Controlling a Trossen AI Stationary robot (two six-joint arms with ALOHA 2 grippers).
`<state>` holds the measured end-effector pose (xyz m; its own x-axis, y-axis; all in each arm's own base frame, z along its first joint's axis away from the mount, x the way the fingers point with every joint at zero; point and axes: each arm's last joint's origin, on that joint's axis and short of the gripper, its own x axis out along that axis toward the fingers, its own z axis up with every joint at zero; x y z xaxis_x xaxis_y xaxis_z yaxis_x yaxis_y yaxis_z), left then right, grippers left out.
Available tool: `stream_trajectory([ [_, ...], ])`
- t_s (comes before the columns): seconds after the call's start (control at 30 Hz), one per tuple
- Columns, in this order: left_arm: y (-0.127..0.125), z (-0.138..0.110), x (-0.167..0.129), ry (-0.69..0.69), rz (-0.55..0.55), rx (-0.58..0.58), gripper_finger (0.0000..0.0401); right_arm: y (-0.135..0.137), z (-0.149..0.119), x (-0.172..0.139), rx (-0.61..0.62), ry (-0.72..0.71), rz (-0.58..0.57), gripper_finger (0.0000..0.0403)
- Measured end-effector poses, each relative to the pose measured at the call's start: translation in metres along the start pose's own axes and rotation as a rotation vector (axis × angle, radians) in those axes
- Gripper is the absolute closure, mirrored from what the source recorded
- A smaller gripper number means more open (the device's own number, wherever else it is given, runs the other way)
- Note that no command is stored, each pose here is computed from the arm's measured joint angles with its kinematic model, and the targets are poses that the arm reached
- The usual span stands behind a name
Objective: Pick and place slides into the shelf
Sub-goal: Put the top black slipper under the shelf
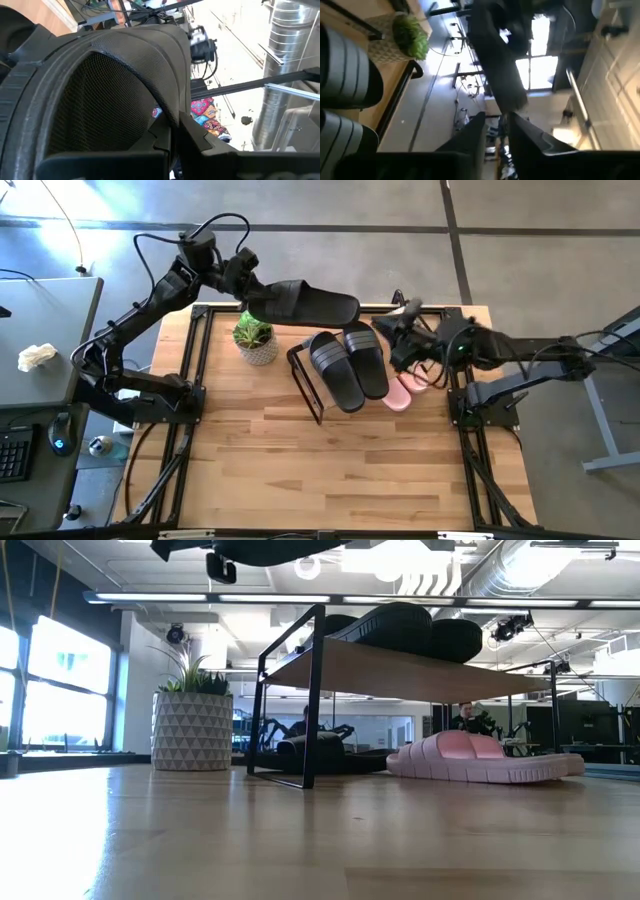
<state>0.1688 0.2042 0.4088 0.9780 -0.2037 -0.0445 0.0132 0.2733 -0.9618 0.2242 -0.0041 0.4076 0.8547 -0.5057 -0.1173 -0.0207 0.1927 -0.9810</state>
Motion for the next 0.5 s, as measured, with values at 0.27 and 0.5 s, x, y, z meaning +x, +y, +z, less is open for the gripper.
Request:
stream_trajectory([
  [0.27,0.000,-0.001,0.000,0.021,-0.008,-0.023,0.0399,-0.001,0.016,0.003,-0.235,0.004,-0.072,0.0243],
  [0.5,0.000,-0.001,0.000,0.031,-0.011,-0.036,0.0399,-0.001,0.016,0.007,-0.373,-0.034,-0.076,0.0233],
])
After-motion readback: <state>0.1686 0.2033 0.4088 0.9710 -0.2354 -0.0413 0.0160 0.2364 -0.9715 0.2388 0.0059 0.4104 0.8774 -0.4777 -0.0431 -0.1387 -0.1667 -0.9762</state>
